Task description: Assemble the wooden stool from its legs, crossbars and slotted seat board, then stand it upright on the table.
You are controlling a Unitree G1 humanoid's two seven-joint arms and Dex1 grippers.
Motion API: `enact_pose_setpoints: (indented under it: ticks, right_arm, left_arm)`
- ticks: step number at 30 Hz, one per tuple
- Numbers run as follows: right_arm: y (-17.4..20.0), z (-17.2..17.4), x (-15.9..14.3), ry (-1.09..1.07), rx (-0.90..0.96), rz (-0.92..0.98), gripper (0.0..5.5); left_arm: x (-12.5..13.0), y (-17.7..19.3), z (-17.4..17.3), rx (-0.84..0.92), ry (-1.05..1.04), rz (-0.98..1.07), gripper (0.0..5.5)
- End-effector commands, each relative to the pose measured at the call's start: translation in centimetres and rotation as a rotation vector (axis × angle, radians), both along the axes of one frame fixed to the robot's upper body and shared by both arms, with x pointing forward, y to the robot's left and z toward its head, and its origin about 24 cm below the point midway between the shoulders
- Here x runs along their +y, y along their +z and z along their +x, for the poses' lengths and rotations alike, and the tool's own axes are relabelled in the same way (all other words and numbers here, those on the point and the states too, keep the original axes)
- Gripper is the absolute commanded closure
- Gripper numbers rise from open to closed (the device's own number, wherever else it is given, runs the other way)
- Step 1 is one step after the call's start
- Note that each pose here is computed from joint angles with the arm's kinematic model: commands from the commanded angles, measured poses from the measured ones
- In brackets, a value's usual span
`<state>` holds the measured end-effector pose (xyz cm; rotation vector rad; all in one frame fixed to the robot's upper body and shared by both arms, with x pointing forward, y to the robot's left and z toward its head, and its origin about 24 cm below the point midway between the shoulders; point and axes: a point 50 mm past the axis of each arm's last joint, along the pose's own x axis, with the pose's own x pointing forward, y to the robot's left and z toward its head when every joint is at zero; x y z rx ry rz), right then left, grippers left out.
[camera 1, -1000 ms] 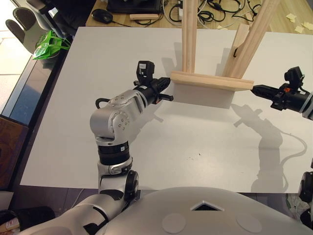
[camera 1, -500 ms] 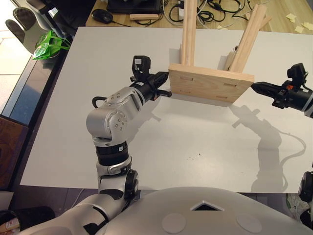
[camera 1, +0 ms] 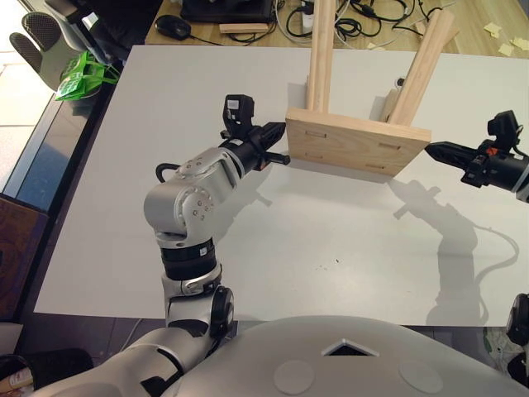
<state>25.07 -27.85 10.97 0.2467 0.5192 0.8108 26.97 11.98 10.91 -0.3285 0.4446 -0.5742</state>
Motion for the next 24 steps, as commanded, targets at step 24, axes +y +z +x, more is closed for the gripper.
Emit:
enact_pose_setpoints:
  ticks: [24]
  right_arm:
    - [-5.5, 1.7, -1.1, 0.083, -0.025, -0.536, 5.50]
  left_arm:
    - [-1.7, -5.4, 1.5, 0.189, 0.031, 0.387, 5.47]
